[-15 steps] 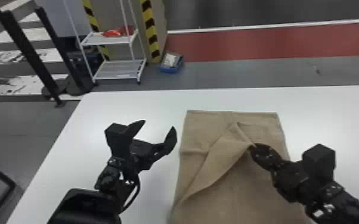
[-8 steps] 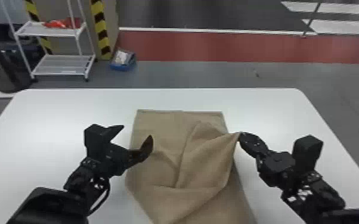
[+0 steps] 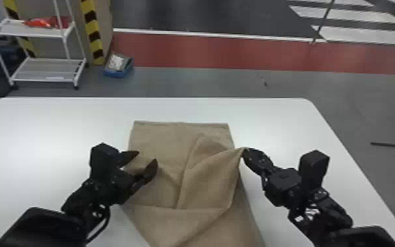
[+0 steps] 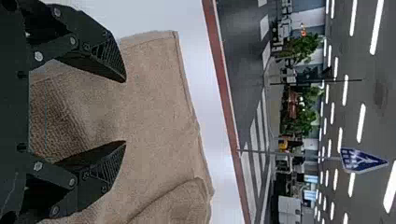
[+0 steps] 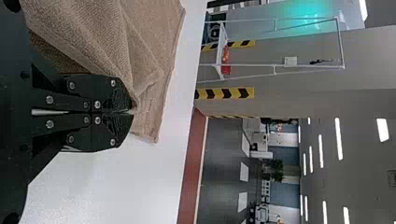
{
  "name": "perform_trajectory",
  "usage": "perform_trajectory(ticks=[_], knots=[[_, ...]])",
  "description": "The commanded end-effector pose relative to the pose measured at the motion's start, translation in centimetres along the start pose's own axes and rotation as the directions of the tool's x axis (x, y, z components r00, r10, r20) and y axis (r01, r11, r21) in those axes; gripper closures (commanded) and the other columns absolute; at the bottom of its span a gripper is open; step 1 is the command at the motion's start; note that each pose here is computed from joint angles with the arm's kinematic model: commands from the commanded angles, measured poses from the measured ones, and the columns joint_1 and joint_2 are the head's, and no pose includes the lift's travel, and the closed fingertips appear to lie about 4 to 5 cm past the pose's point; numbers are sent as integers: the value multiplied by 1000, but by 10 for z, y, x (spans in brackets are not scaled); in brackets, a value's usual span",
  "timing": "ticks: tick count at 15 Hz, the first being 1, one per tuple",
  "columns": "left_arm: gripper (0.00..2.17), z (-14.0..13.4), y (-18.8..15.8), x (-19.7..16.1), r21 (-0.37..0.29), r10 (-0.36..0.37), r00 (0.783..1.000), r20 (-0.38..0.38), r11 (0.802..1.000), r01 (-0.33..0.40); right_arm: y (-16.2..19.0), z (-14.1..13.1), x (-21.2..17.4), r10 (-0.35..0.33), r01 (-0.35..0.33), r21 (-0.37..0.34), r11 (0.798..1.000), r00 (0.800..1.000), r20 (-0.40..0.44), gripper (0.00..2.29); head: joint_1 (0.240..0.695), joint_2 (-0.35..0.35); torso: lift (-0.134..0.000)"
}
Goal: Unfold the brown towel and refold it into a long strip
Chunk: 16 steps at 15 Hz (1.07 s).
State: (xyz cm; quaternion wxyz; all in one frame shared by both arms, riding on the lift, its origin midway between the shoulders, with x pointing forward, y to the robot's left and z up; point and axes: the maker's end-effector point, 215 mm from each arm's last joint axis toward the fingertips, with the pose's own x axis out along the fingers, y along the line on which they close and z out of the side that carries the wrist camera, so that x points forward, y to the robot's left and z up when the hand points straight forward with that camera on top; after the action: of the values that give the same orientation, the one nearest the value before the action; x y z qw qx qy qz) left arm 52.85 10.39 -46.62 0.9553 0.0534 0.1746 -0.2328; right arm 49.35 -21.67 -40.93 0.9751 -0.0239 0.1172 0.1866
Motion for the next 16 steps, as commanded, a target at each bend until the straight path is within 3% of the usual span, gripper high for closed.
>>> perform_trajectory(ticks=[1, 3, 4, 7, 9, 11, 13, 14, 16], knots=[[822, -5, 4, -1, -1, 6, 1000, -16, 1000, -6, 2, 1, 2, 3, -3, -3, 1000, 1000, 2, 1652, 695, -125, -122], [1376, -13, 5, -2, -10, 10, 999, -44, 1000, -10, 2, 0, 2, 6, -6, -3, 1000, 1000, -3, 1652, 695, -115, -122], [1477, -13, 7, -3, -11, 16, 999, -42, 1000, -16, 2, 0, 2, 6, -6, -3, 1000, 1000, -3, 1652, 695, -113, -122], [1480, -7, 21, -13, -21, 51, 998, -25, 998, -52, -2, 5, 2, 2, -2, -6, 1000, 1000, 4, 1652, 695, -105, -122], [1480, 10, 51, -33, -33, 140, 990, 16, 990, -139, -1, 16, 6, 7, -6, -13, 1000, 1000, 14, 1652, 695, -97, -122], [1480, 27, 93, -71, -52, 264, 963, 52, 964, -261, 4, 37, 15, 13, -12, -25, 1000, 999, 36, 1652, 695, -77, -122], [1480, 37, 129, -115, -60, 372, 927, 57, 928, -368, -5, 47, 25, -7, 8, -23, 1000, 1000, 23, 1652, 695, -11, -122], [1480, 26, 144, -142, -59, 421, 907, 7, 905, -420, -16, 56, 30, -34, 35, -34, 999, 999, 24, 1652, 695, 14, -122], [1477, 9, 146, -177, -20, 470, 880, -62, 881, -472, -41, 54, 24, -89, 89, -35, 995, 996, 11, 1652, 695, 55, -122]])
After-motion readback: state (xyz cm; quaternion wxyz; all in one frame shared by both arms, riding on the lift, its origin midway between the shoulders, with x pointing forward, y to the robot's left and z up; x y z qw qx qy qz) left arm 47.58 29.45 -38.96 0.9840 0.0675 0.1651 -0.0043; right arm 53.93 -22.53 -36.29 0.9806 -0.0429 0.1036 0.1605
